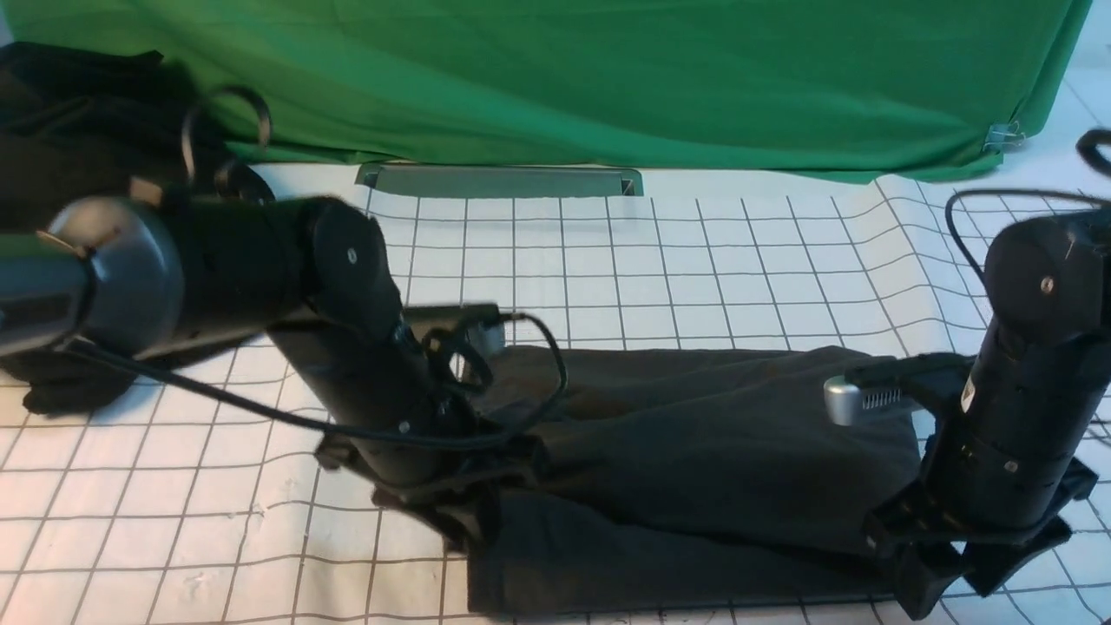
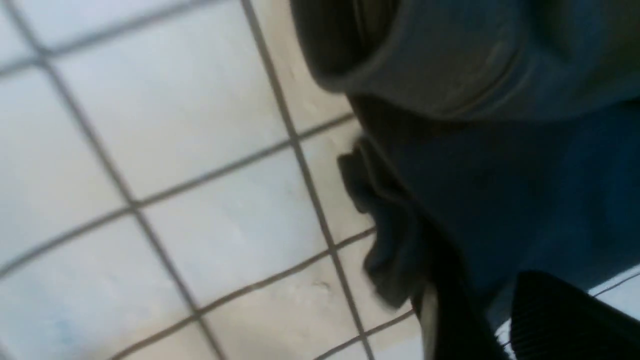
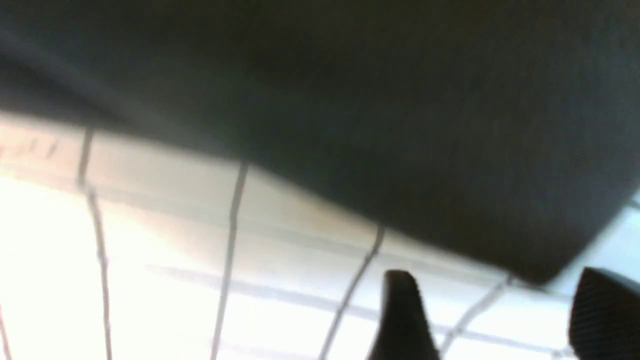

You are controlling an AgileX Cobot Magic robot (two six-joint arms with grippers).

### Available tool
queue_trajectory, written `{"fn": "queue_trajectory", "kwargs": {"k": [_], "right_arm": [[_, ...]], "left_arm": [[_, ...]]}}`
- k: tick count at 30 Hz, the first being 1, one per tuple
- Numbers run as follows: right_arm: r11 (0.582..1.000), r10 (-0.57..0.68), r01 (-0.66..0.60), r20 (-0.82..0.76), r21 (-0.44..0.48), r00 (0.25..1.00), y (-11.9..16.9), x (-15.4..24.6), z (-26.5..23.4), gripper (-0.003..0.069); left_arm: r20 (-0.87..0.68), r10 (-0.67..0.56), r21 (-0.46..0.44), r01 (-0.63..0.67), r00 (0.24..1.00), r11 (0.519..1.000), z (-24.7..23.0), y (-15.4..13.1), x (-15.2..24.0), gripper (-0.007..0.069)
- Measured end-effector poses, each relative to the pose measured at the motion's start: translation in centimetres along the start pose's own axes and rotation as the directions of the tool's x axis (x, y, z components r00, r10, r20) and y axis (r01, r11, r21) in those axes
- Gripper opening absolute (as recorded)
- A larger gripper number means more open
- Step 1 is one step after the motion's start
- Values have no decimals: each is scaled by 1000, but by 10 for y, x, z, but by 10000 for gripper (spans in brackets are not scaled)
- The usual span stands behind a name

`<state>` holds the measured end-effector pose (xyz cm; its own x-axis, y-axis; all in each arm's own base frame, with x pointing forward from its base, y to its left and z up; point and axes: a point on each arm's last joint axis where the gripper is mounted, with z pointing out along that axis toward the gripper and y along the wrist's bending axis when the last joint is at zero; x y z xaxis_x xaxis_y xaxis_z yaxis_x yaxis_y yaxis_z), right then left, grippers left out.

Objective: Fold a long-sleeved shirt over a white checkered tablecloth.

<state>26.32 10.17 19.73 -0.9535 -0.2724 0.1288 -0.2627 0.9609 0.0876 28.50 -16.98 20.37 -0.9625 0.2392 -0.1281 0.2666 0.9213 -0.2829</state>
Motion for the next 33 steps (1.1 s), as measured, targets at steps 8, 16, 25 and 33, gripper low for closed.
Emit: {"fn": "queue_trajectory", "kwargs": {"k": [8,16,25,33], "right_arm": [[997,-71,76,259,-8,963,6,37,-80,456],[991,-113,134,678,22,727,8,155,-167,194],[986,-117,158,920,62,373,2,284,-190,1],[986,-131,141,924,85,359,-2,295,-177,0]], "left_arm": [[103,42,-12,-41,994,999,-50,-10,0,429],[205,67,1,-69,977,998,-85,-17,11,459],[264,69,10,-75,962,997,-96,-19,12,330],[261,69,25,-79,963,997,-97,-20,13,20]]}}
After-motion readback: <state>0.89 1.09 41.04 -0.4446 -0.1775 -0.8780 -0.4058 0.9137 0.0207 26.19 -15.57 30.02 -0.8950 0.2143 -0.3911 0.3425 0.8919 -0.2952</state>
